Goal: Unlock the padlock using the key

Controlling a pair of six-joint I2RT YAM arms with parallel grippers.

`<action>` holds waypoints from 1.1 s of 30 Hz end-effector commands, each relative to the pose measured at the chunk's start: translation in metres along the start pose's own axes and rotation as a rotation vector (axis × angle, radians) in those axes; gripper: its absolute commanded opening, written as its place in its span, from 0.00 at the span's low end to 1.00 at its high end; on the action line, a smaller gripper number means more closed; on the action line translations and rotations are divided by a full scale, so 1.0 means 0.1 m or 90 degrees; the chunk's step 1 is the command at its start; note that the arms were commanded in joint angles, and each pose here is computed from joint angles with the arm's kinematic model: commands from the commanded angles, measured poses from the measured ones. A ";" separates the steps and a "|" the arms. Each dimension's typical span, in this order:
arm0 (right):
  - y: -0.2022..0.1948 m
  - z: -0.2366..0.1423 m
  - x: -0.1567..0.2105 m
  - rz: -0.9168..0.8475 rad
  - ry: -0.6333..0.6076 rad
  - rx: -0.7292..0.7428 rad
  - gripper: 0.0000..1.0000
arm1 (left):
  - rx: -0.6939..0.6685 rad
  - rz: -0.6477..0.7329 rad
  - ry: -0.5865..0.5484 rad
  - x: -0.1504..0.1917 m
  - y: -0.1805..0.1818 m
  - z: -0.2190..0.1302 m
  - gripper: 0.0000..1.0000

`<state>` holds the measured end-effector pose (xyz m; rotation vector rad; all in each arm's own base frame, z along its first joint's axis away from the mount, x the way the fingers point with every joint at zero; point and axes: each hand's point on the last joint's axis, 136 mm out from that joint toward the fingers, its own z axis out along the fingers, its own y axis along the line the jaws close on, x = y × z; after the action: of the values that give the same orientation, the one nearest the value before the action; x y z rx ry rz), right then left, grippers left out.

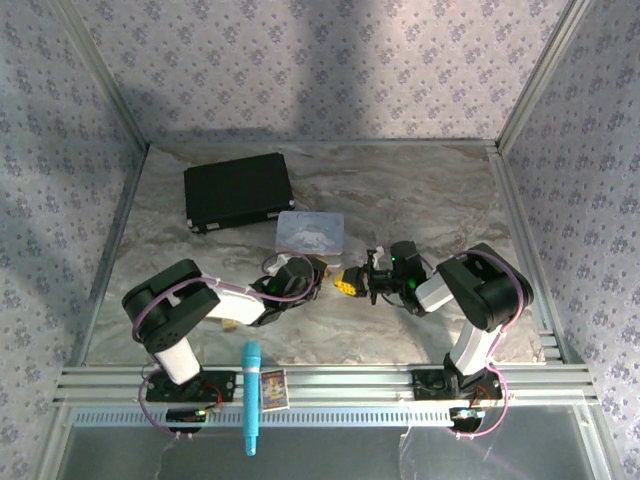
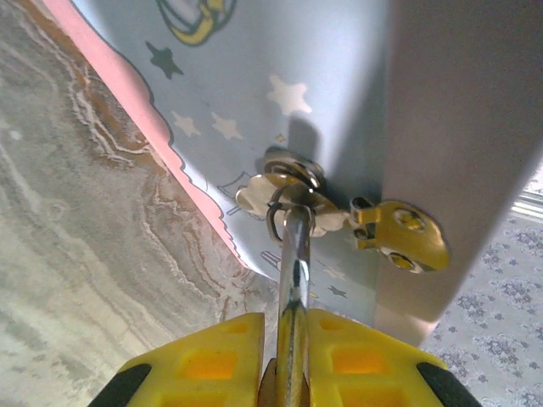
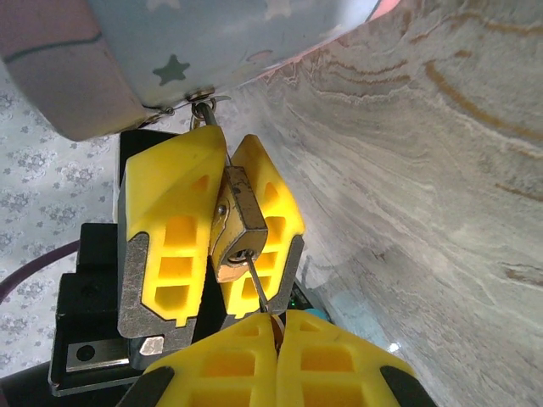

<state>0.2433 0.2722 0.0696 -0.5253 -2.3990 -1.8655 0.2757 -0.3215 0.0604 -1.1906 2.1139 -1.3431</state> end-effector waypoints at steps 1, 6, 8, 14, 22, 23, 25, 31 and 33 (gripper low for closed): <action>0.36 -0.02 -0.15 -0.066 -0.042 -0.060 0.00 | 0.065 -0.008 0.152 0.57 -0.22 -0.08 0.00; 0.32 -0.07 -0.17 -0.062 -0.045 -0.057 0.00 | 0.079 -0.011 0.163 0.60 -0.23 -0.07 0.00; 0.31 -0.09 -0.19 -0.063 -0.049 -0.056 0.00 | 0.080 -0.006 0.161 0.59 -0.22 -0.08 0.00; 0.36 -0.10 -0.19 -0.071 -0.045 -0.060 0.00 | 0.085 0.013 0.175 0.65 -0.28 -0.08 0.00; 0.40 -0.20 -0.22 -0.071 -0.061 -0.065 0.00 | 0.076 0.015 0.152 0.58 -0.21 -0.08 0.00; 0.39 -0.20 -0.21 -0.071 -0.063 -0.062 0.00 | 0.077 0.019 0.145 0.56 -0.21 -0.08 0.00; 0.40 -0.19 -0.19 -0.075 -0.065 -0.062 0.00 | 0.069 0.027 0.141 0.56 -0.21 -0.07 0.00; 0.46 -0.08 -0.13 -0.086 -0.058 -0.063 0.00 | 0.080 0.043 0.164 0.68 -0.31 -0.03 0.00; 0.48 -0.07 -0.15 -0.090 -0.064 -0.064 0.00 | 0.090 0.048 0.173 0.73 -0.35 -0.04 0.00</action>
<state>0.2497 0.2624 0.0792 -0.5677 -2.4217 -1.8916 0.2772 -0.3308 0.0682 -1.1257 2.0793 -1.4332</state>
